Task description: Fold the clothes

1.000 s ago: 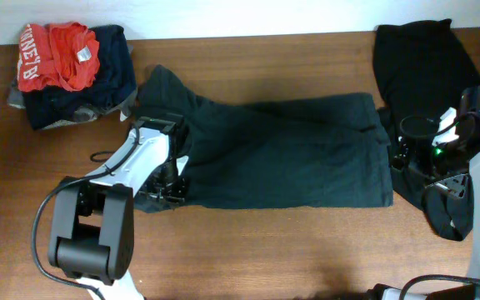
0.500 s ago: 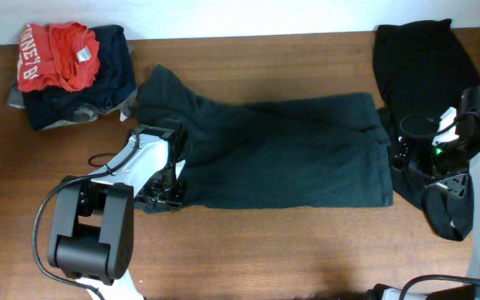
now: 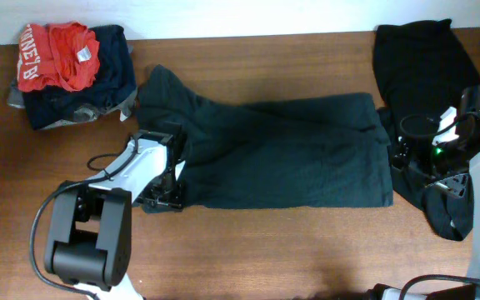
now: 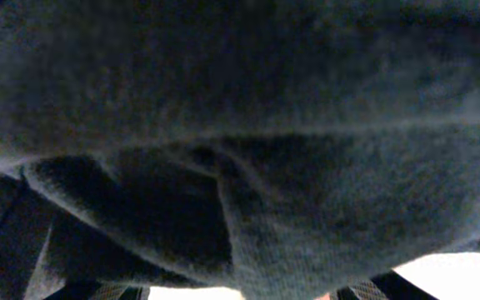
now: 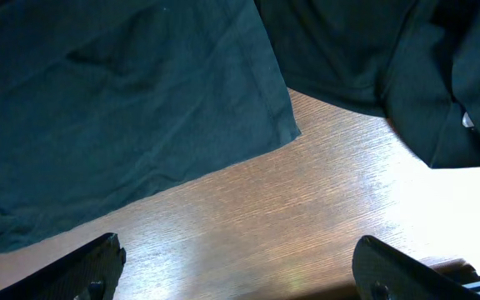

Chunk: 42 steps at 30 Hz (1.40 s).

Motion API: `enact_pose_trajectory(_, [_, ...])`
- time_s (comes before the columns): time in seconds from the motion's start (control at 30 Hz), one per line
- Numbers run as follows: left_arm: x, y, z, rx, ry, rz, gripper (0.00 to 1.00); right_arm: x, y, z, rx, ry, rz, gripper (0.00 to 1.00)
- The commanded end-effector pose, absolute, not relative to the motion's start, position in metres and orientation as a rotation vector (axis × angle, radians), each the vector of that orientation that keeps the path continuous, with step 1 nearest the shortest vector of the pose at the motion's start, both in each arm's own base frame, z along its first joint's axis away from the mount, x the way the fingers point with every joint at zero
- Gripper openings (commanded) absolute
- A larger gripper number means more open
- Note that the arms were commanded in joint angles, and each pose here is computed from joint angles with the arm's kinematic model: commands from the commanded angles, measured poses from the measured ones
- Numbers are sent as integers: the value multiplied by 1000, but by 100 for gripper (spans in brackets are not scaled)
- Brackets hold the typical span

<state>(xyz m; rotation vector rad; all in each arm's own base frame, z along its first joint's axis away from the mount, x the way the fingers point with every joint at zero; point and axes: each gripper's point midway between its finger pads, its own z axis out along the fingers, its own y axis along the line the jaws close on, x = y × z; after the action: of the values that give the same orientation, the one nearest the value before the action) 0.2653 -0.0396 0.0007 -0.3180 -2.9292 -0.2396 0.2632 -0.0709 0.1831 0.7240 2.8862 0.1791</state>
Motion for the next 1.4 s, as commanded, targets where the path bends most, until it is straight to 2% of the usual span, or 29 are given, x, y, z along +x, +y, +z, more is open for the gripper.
enact_pose_trajectory(0.0, [256,-28,-8,-333,-2891,-313,60,261,-74,185,719,2876,156,92])
enact_pose_trajectory(0.03, [256,-28,-8,-332,-2891,-313,52,261,-74,185,719,2876,157,92])
enact_pose_trajectory(0.1, [256,-28,-8,-312,-2895,-314,23,262,-74,185,718,2873,155,92])
enact_pose_trajectory(0.17, [256,-28,-8,-266,-2900,-318,1,262,-74,185,718,2873,156,92])
enact_pose_trajectory(0.3, [256,-29,3,-194,-2888,-324,1,262,-74,185,718,2873,156,92])
enact_pose_trajectory(0.7, [294,-63,100,-75,-2938,-123,1,258,-72,185,723,2888,166,92])
enact_pose_trajectory(0.93, [303,-65,101,-75,-2976,-113,0,244,-64,178,745,2951,201,92])
enact_pose_trajectory(1.37, [338,-73,97,-74,-3120,-71,1,221,-47,131,790,3061,311,89])
